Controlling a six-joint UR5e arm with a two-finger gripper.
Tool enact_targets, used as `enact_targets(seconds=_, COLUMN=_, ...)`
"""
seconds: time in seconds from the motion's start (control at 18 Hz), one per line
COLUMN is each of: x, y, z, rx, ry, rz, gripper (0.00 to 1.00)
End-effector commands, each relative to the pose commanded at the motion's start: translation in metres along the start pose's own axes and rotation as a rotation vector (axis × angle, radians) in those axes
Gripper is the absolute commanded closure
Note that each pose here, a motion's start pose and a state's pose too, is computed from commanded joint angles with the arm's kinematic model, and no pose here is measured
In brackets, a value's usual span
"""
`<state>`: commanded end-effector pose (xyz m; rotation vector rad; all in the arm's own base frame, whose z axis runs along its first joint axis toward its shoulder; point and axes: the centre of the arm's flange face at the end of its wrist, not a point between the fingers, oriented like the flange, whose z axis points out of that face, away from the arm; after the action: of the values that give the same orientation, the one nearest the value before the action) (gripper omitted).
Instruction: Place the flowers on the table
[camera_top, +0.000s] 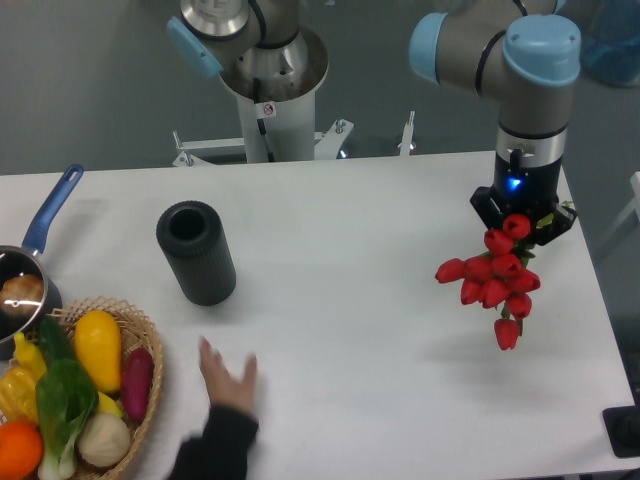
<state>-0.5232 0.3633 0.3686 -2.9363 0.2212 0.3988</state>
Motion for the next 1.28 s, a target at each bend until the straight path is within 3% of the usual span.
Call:
enact_targets(seconds=0.72, x=0.041, y=-0.067, z=0.022, rx=-0.001, ry=0.047, rz=-0.060, gripper=0.87)
enact_targets(seconds=0.78, x=0.045, y=-0.070, z=0.023, rx=-0.002, ry=0.052, rz=-0.053, gripper=0.83)
enact_targets(seconds=1.0, x=0.053, y=-0.078, z=0.031, rx=0.004, ry=0.072, rz=-0.041, gripper=0.45)
enact_targets(seconds=1.06, x=0.053, y=-0.078, z=0.031, rx=0.005, ry=0.074, rz=-0.039, gripper=0.29)
enact_targets(seconds=1.11, x=0.054, y=-0.078, z=0.032, rx=0.004, ry=0.076, rz=-0.040, gripper=0.00)
enact_targets(seconds=1.28, x=0.057, y=-0.076, z=0.034, rx=-0.003, ry=0.081, rz=-0.040, gripper=0.00)
